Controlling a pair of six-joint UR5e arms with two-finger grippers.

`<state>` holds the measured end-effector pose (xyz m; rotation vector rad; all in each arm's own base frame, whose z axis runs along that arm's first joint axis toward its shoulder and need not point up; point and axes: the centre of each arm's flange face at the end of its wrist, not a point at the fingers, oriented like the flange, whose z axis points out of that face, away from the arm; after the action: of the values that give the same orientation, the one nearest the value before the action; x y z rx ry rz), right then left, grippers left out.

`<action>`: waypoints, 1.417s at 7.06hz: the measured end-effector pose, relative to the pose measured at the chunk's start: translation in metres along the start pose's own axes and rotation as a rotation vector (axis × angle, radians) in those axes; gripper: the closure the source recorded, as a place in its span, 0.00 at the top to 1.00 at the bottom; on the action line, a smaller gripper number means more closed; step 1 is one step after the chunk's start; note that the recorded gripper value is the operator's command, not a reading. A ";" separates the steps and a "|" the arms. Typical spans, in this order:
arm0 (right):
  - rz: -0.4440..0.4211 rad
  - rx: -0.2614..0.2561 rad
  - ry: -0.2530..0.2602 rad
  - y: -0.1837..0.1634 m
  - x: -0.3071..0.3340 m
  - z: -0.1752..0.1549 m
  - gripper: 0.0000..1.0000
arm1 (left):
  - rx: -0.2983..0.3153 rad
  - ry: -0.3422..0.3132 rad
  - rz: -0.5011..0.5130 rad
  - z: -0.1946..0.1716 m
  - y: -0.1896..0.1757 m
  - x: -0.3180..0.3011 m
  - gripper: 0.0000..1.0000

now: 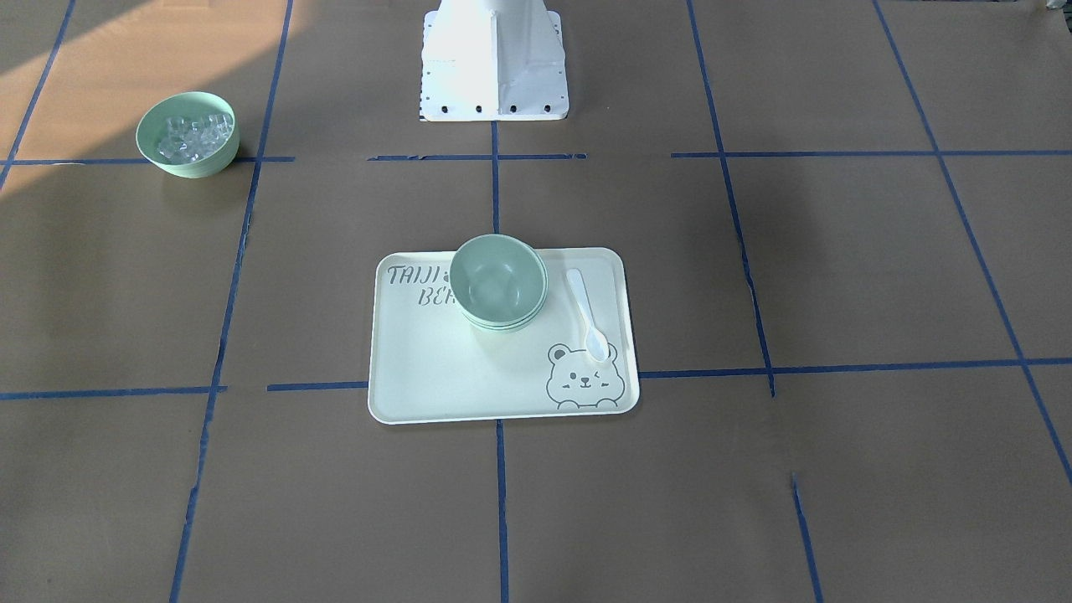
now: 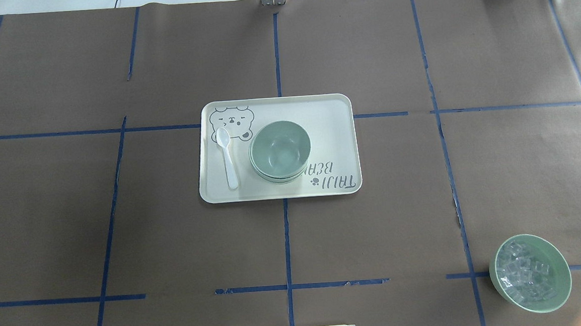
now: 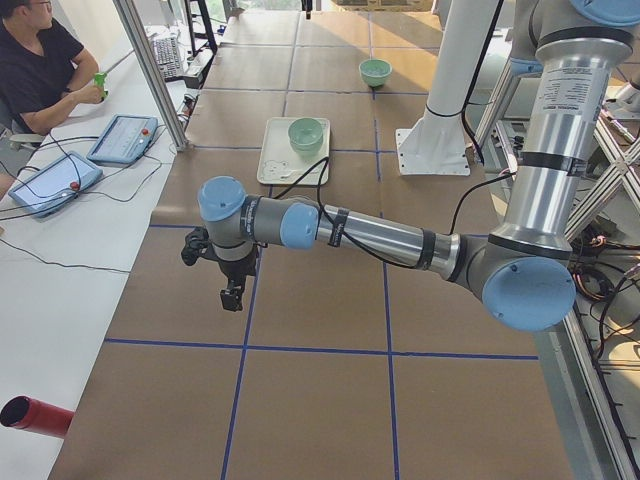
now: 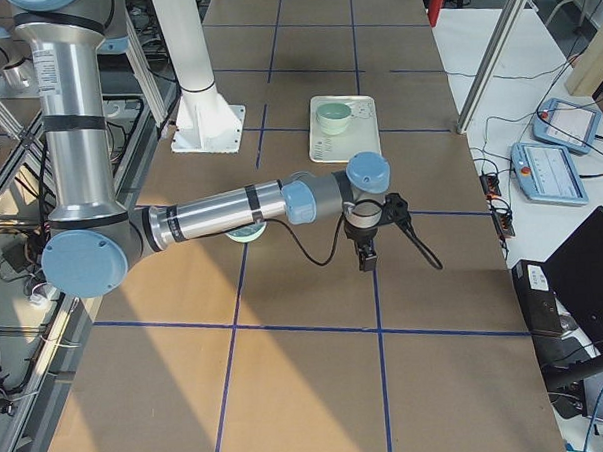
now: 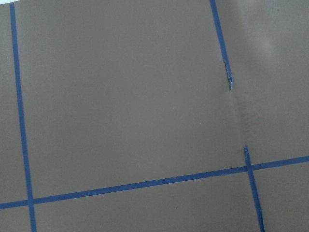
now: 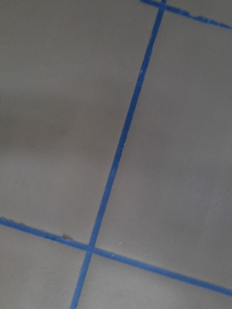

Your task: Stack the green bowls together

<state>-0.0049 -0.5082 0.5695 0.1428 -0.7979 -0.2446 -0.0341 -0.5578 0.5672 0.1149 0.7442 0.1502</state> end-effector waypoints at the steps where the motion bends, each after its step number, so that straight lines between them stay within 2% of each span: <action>1: 0.024 -0.010 -0.025 0.025 0.040 0.005 1.00 | -0.010 0.009 -0.013 0.004 0.014 -0.021 1.00; 2: 0.047 -0.013 -0.041 0.039 0.062 0.008 1.00 | -0.023 0.015 -0.031 0.010 0.029 -0.036 1.00; 5: 0.072 -0.009 -0.040 0.047 0.079 0.006 1.00 | -0.056 0.058 -0.080 0.029 0.060 -0.054 1.00; 8: 0.157 -0.013 -0.043 0.054 0.084 0.007 1.00 | -0.060 0.060 -0.093 0.030 0.063 -0.055 1.00; 10: 0.170 -0.014 -0.045 0.055 0.084 0.008 1.00 | -0.058 0.056 -0.092 0.029 0.063 -0.055 1.00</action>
<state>0.0552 -0.4786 0.6449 0.0563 -0.8483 -0.0925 -0.0600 -0.5069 0.6351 0.0213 0.7993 0.0877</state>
